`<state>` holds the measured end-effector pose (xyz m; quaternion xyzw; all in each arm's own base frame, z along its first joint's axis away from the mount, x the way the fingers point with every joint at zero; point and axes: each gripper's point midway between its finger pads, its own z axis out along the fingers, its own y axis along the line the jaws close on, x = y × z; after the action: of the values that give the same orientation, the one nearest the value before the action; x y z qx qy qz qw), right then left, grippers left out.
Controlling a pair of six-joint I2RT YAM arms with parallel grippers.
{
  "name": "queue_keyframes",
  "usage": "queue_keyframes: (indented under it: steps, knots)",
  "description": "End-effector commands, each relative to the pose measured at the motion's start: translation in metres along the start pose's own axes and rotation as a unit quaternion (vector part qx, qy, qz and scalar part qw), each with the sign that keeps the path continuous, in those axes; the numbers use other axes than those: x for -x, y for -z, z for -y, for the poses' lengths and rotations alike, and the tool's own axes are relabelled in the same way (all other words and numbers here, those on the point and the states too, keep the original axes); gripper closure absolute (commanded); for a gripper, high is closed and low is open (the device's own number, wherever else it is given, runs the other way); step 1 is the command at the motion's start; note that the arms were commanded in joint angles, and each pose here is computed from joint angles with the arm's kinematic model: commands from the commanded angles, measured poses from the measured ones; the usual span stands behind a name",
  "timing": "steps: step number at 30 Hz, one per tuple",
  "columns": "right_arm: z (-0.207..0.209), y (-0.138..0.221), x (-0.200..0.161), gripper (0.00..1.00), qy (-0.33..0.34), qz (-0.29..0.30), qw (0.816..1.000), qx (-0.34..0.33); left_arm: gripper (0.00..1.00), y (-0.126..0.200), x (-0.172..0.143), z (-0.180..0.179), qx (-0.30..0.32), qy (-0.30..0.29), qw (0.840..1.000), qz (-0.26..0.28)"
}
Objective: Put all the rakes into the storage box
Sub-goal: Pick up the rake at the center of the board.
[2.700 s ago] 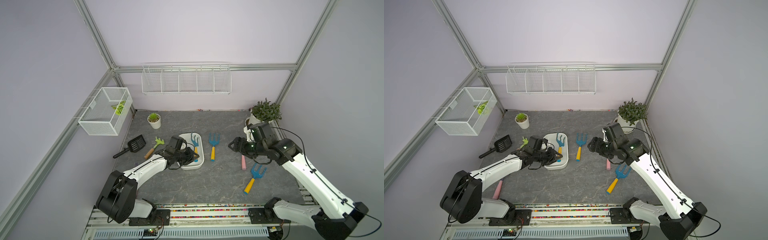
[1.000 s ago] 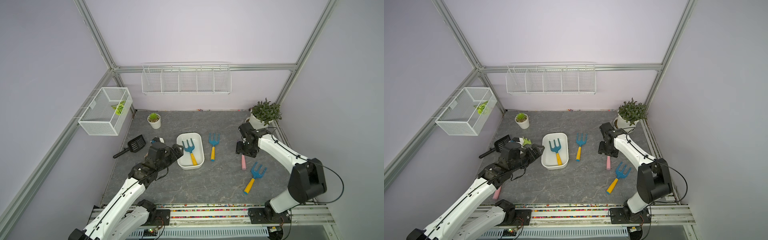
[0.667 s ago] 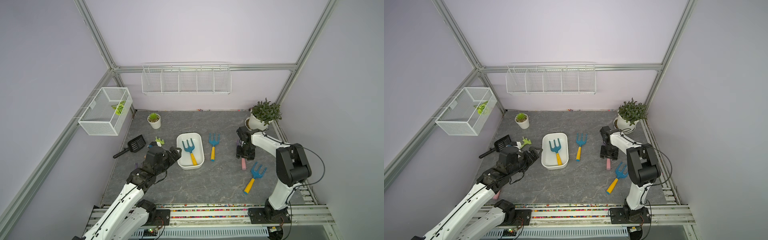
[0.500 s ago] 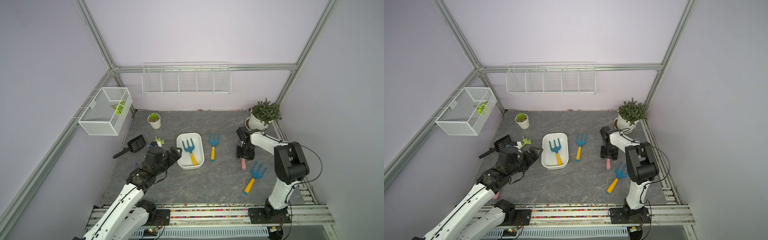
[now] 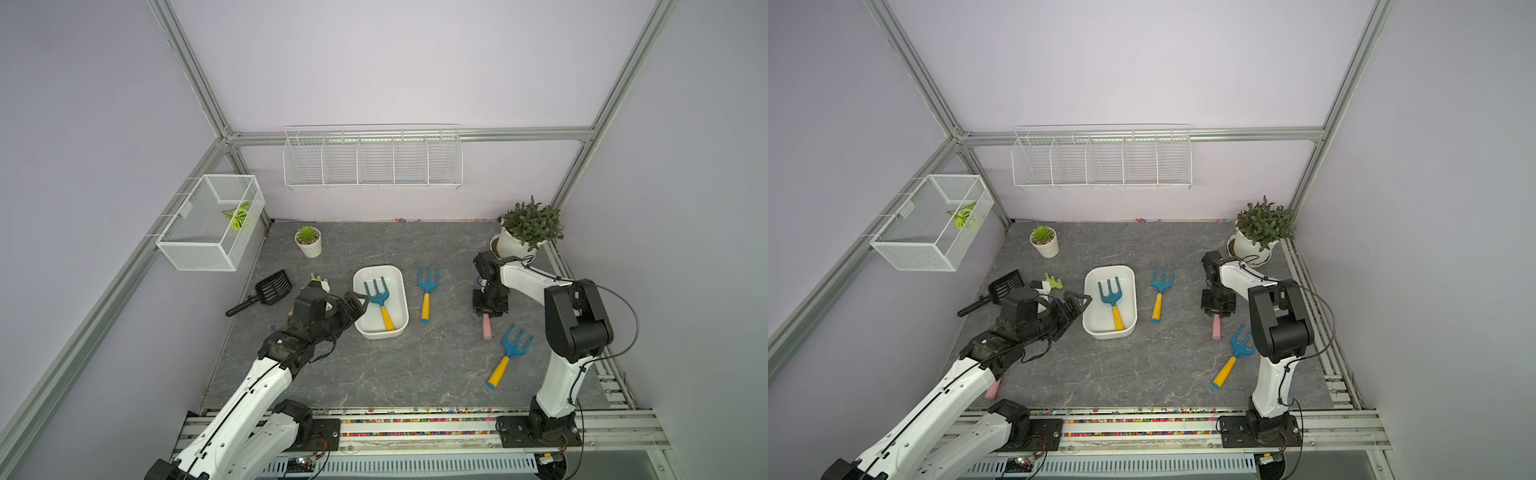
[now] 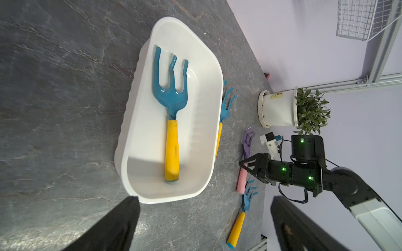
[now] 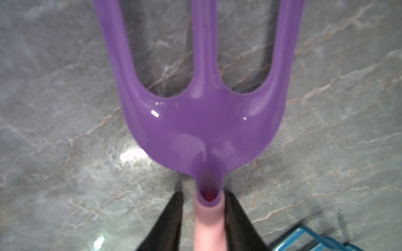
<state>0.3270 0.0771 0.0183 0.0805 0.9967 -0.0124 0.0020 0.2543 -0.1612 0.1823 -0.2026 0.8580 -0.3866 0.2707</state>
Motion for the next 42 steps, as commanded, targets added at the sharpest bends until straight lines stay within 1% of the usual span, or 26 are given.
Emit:
queue_keyframes:
  steps: [1, 4, 6, 10, 12, 16, 18, 24, 30, 34, 38, 42]
  knots:
    - [0.003, -0.005, -0.003, 0.8, -0.005, -0.006, 1.0, -0.004, 0.0, 0.003, 0.005, 0.019, -0.026, -0.019, 0.999, -0.002]
    - [0.003, 0.001, -0.004, 0.93, -0.007, -0.003, 1.0, -0.001, 0.0, 0.002, 0.007, 0.026, -0.036, -0.027, 0.999, -0.007]
    - [0.003, 0.009, -0.004, 1.0, -0.012, 0.005, 1.0, 0.005, 0.0, 0.001, 0.009, 0.036, -0.045, -0.035, 0.998, -0.01]
    - [-0.001, 0.029, -0.005, 1.0, -0.015, 0.02, 0.999, 0.024, 0.0, -0.004, 0.009, 0.06, -0.083, -0.061, 0.994, -0.035]
    - [-0.003, 0.04, -0.006, 1.0, -0.018, 0.026, 0.999, 0.034, 0.01, -0.01, 0.005, 0.073, -0.107, -0.082, 0.989, -0.062]
    - [-0.009, 0.062, -0.01, 1.0, -0.021, 0.036, 0.997, 0.06, 0.04, -0.023, -0.005, 0.086, -0.116, -0.11, 0.982, -0.105]
    - [-0.013, 0.075, -0.011, 1.0, -0.023, 0.044, 0.996, 0.077, 0.07, -0.028, -0.014, 0.097, -0.126, -0.128, 0.976, -0.119]
    - [-0.032, 0.115, -0.014, 1.0, -0.015, 0.073, 0.989, 0.131, 0.11, -0.049, -0.05, 0.125, -0.151, -0.163, 0.96, -0.172]
    - [-0.07, 0.159, -0.021, 1.0, 0.001, 0.094, 0.973, 0.212, 0.13, -0.069, -0.086, 0.148, -0.159, -0.203, 0.939, -0.226]
    - [-0.093, 0.186, -0.028, 1.0, 0.008, 0.105, 0.963, 0.248, 0.14, -0.078, -0.096, 0.154, -0.156, -0.217, 0.933, -0.242]
    - [-0.109, 0.207, -0.036, 1.0, 0.009, 0.11, 0.954, 0.278, 0.15, -0.079, -0.094, 0.162, -0.165, -0.216, 0.933, -0.235]
    - [-0.121, 0.22, -0.046, 1.0, -0.002, 0.105, 0.944, 0.312, 0.17, -0.078, -0.096, 0.17, -0.172, -0.224, 0.93, -0.234]
